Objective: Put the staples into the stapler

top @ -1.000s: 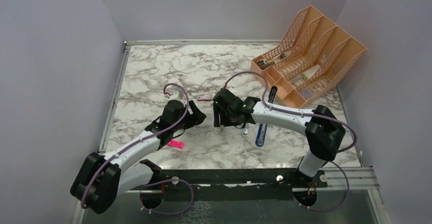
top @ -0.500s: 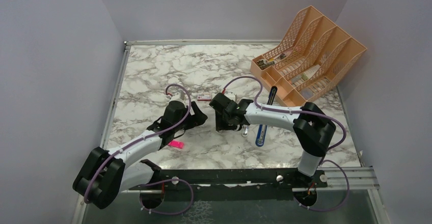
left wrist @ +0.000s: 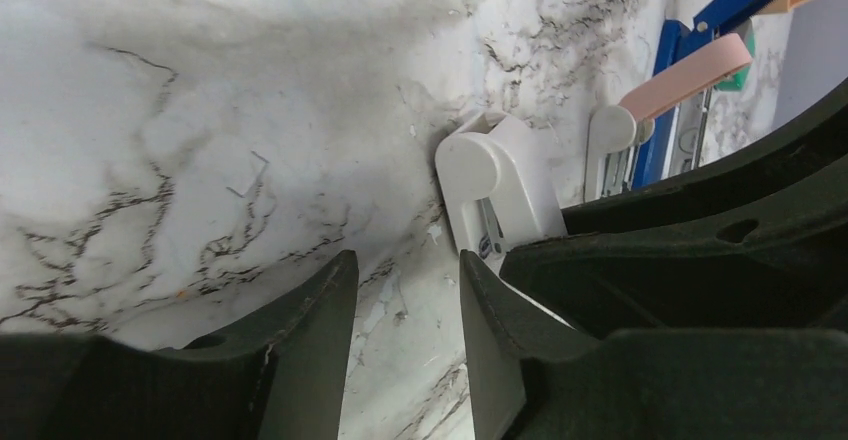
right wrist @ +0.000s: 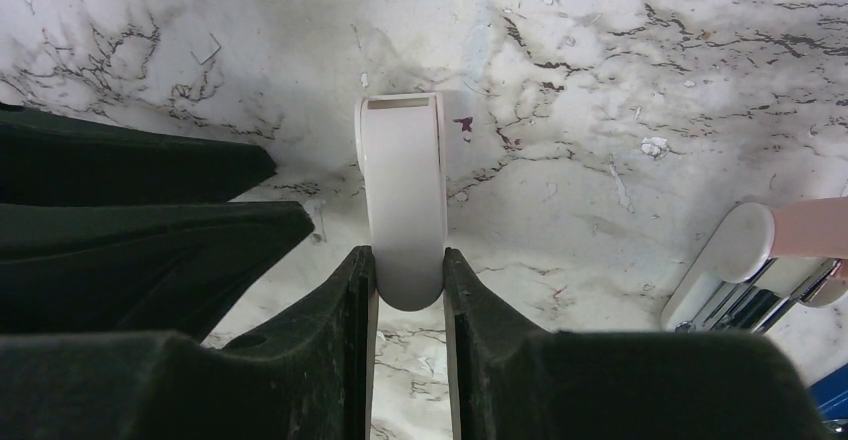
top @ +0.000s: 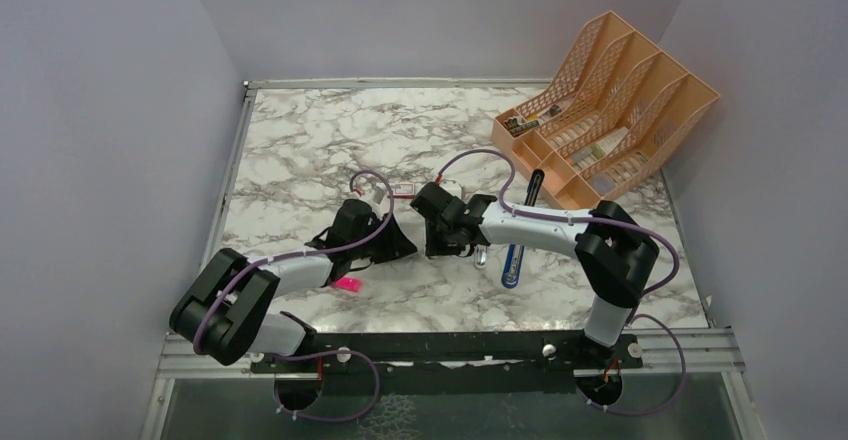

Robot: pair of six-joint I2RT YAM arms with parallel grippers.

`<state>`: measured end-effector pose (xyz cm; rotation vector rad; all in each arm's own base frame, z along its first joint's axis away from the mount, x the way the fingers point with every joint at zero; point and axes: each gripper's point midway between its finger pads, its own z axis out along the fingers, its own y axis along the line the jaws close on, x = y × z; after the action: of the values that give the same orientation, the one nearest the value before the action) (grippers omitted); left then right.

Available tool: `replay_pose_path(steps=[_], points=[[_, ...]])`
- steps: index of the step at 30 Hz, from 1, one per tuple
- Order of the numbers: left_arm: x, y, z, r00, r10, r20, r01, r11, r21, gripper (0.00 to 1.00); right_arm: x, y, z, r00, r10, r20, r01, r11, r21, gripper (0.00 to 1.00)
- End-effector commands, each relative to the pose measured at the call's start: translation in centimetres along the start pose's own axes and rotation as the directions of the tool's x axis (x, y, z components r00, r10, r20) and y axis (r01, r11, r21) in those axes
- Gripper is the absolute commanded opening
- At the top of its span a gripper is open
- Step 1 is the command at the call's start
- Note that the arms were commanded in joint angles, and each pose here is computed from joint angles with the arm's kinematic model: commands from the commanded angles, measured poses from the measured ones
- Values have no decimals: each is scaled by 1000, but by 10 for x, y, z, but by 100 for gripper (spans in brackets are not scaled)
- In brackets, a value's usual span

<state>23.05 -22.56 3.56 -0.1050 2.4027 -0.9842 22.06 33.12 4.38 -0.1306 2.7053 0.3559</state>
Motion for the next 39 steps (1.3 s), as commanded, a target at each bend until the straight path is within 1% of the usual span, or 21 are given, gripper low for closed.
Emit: replay_pose_path(steps=[1,5,11,14,21,26,28,32,33,35,39], points=[[6,-21,5,999,-1,-54,8,993,120,42,-8,17,-12,1000,18,24,-17,997,-71,17],[9,-29,7,997,-44,-69,55,983,175,40,-8,20,-14,999,34,19,-32,996,-88,16],[17,-19,13,994,-71,-79,83,985,154,24,-12,26,-19,998,57,33,-52,991,-124,16],[21,-15,14,993,-79,-90,91,985,146,19,-11,28,-20,998,56,28,-51,989,-136,16],[30,-18,15,985,-103,-141,125,979,161,17,-6,38,-22,998,55,0,-54,980,-194,15],[33,-19,14,982,-104,-157,131,977,168,20,-3,45,-23,997,70,-16,-72,970,-234,16],[33,-18,13,984,-103,-149,127,979,162,16,-4,46,-24,997,73,-15,-74,968,-239,15],[35,-14,14,984,-102,-143,124,981,149,2,-8,44,-27,998,70,2,-68,970,-232,16],[35,-12,14,984,-104,-143,124,982,142,0,-9,43,-28,998,68,6,-64,971,-231,16],[40,-8,15,982,-107,-153,127,984,126,0,-14,43,-31,999,43,20,-37,971,-234,16],[52,10,15,978,-111,-174,123,991,59,0,-29,33,-38,998,-42,56,52,981,-186,17]])
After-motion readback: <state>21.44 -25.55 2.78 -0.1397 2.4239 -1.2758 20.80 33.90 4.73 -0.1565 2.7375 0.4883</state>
